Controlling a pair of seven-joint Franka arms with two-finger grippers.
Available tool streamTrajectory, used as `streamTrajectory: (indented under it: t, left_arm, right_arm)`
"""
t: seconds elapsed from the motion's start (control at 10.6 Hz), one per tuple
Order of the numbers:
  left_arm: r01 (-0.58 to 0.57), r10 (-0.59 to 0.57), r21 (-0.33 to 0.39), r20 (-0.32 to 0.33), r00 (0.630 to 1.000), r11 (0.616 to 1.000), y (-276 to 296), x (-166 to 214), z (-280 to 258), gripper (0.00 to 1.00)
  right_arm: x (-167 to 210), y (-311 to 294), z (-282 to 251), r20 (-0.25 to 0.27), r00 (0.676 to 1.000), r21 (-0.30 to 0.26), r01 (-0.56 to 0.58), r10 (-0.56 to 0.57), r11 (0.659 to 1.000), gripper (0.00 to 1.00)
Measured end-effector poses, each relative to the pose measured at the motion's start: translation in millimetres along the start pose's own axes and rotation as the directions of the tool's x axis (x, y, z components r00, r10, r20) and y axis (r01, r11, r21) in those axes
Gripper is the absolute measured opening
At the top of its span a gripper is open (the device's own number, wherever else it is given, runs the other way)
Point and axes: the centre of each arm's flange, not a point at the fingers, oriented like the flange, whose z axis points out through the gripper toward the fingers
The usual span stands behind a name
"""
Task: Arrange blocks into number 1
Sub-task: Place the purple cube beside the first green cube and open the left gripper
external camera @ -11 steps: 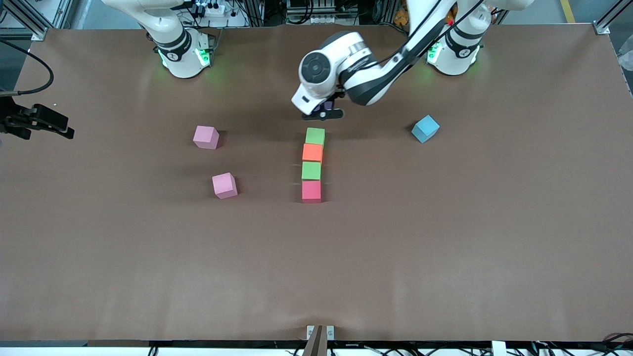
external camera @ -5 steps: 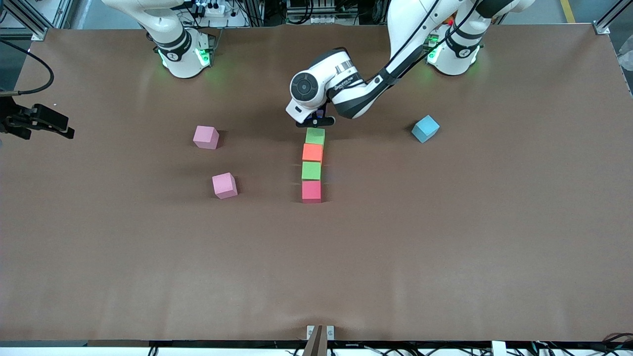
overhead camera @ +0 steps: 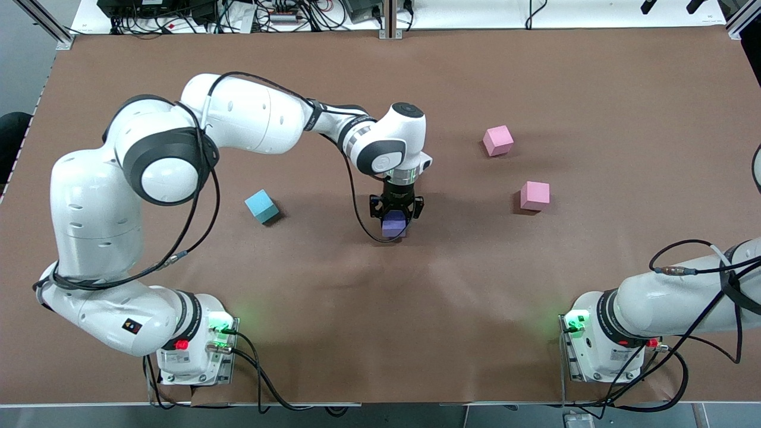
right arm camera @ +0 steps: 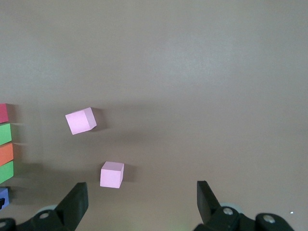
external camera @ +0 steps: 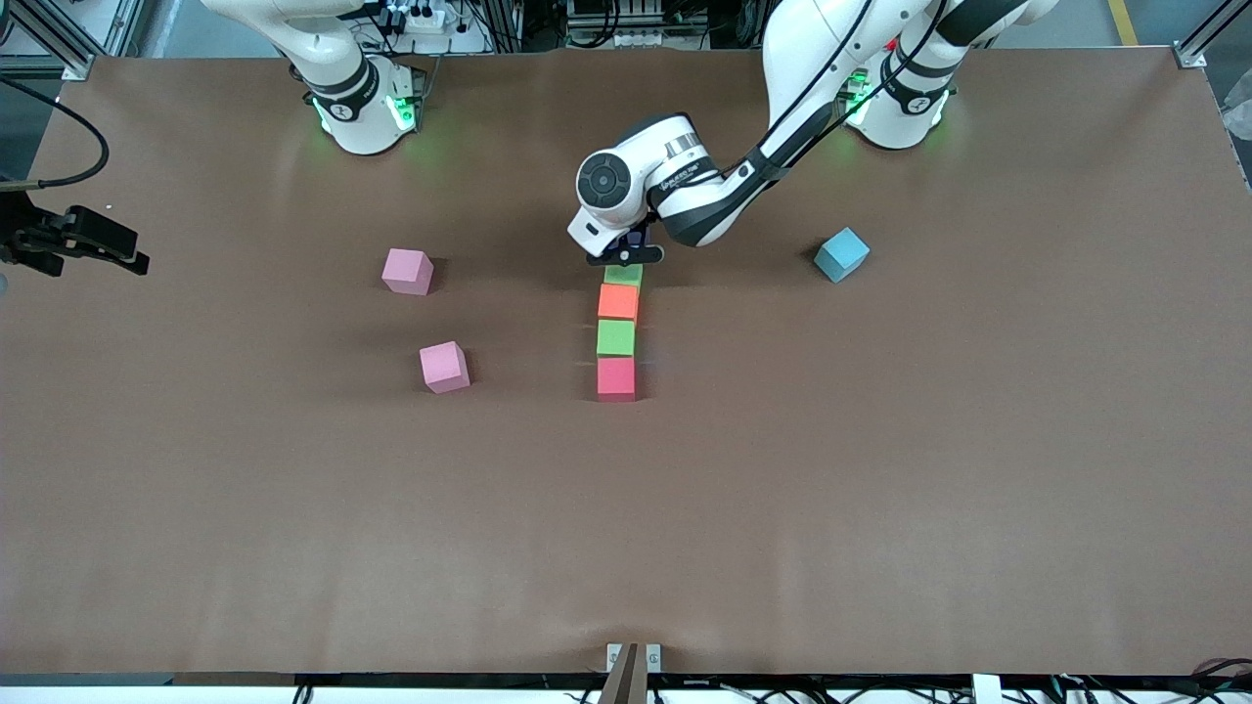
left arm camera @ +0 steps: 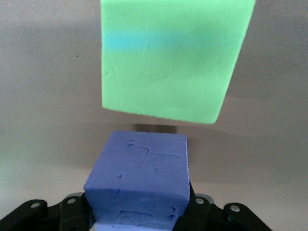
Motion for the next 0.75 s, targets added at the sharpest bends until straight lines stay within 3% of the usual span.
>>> streamTrajectory:
  t: [0.75]
  left_arm:
    - [0.013, -0.013, 0.008, -0.05, 0.999, 1.0, 12, 24, 5, 0.63]
  right_arm:
    - [0, 0, 0, 0.0, 1.0, 0.0, 0.0, 0.0, 1.0, 1.0]
